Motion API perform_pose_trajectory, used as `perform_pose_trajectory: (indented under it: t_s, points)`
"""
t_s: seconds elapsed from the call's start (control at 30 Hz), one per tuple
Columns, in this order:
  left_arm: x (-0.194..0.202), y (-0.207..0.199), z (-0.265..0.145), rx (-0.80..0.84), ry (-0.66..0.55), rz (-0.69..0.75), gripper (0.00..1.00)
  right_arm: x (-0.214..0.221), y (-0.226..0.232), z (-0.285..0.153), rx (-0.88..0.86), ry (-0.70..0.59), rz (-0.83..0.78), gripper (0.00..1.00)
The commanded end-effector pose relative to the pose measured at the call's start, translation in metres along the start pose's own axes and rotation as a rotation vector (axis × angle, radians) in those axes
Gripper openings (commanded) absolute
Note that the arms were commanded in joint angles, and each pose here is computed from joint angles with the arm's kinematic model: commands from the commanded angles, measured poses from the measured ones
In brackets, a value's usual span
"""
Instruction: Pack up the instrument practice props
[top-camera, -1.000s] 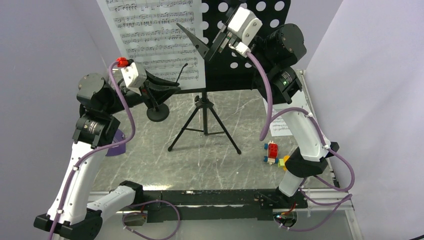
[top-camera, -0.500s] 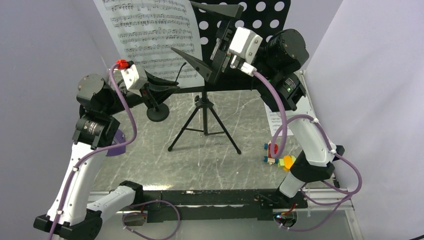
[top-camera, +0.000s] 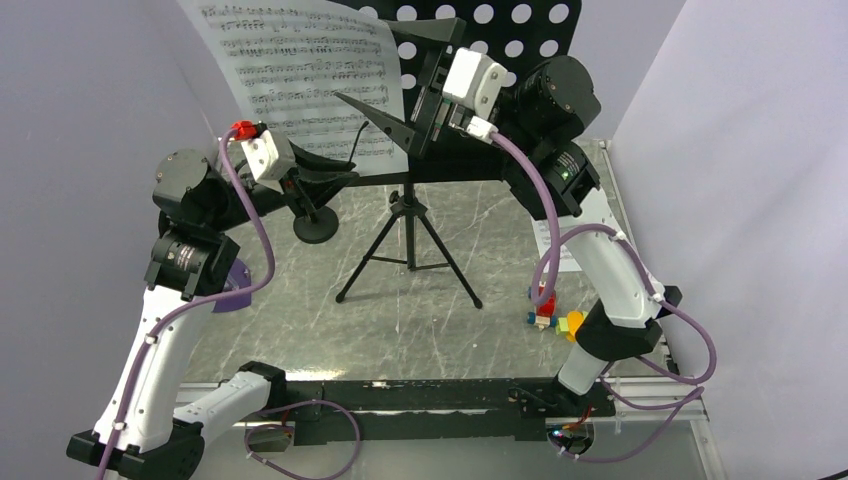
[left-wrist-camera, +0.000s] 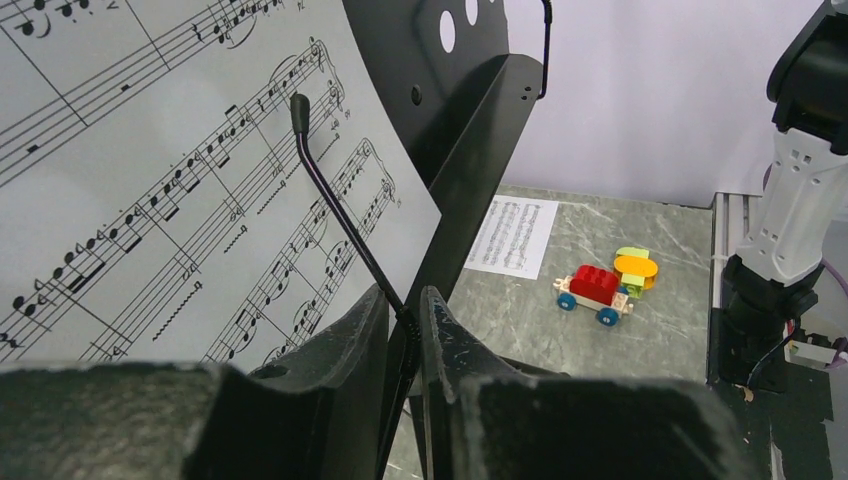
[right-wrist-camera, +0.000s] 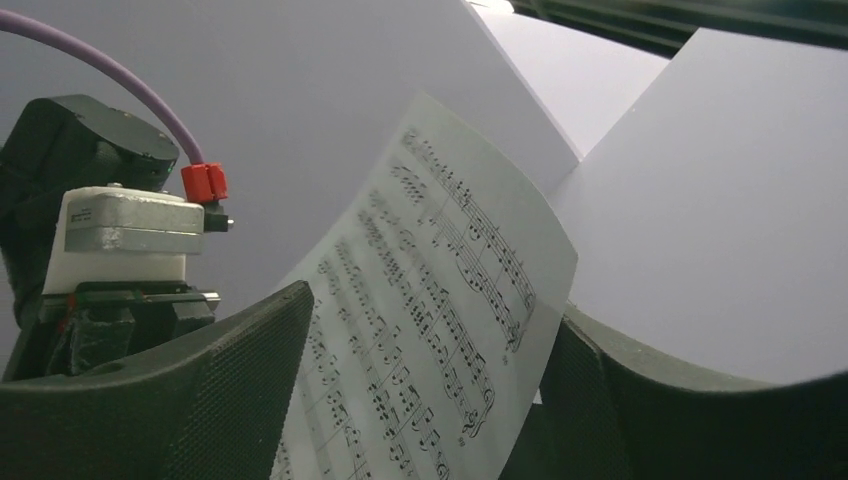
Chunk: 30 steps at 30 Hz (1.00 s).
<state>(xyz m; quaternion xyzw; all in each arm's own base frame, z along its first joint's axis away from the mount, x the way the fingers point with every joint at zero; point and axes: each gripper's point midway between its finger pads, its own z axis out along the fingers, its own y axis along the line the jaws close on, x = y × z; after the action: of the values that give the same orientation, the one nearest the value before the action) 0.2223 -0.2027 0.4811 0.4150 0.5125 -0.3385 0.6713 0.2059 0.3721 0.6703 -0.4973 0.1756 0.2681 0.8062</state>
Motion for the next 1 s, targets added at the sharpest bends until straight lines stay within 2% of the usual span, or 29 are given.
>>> perform_pose_trajectory:
  t_s: [0.0, 0.17, 0.3, 0.5, 0.57, 0.73, 0.97]
  points:
    - [-0.005, -0.007, -0.003, 0.017, -0.011, 0.023, 0.23, -0.028, -0.007, -0.004, 0.014, -0.058, 0.041, 0.76]
    - [-0.003, -0.005, -0.003, 0.006, -0.009, 0.019, 0.24, -0.041, -0.013, -0.007, 0.038, -0.081, 0.058, 0.62]
    - [-0.003, -0.002, -0.003, -0.007, -0.006, 0.021, 0.28, -0.044, -0.016, -0.008, 0.052, -0.087, 0.051, 0.47]
    - [-0.003, 0.0, -0.004, -0.023, -0.004, 0.027, 0.3, -0.043, -0.025, -0.007, 0.091, -0.086, 0.029, 0.15]
    - [-0.003, 0.0, -0.004, -0.022, -0.003, 0.033, 0.29, -0.04, -0.028, -0.006, 0.109, -0.079, 0.021, 0.0]
    - [-0.004, 0.001, -0.004, -0.027, -0.004, 0.047, 0.27, -0.056, -0.058, -0.009, 0.234, -0.113, -0.068, 0.0]
    - [-0.001, 0.005, -0.005, -0.055, -0.004, 0.047, 0.29, -0.121, -0.113, -0.037, 0.464, -0.211, -0.366, 0.0]
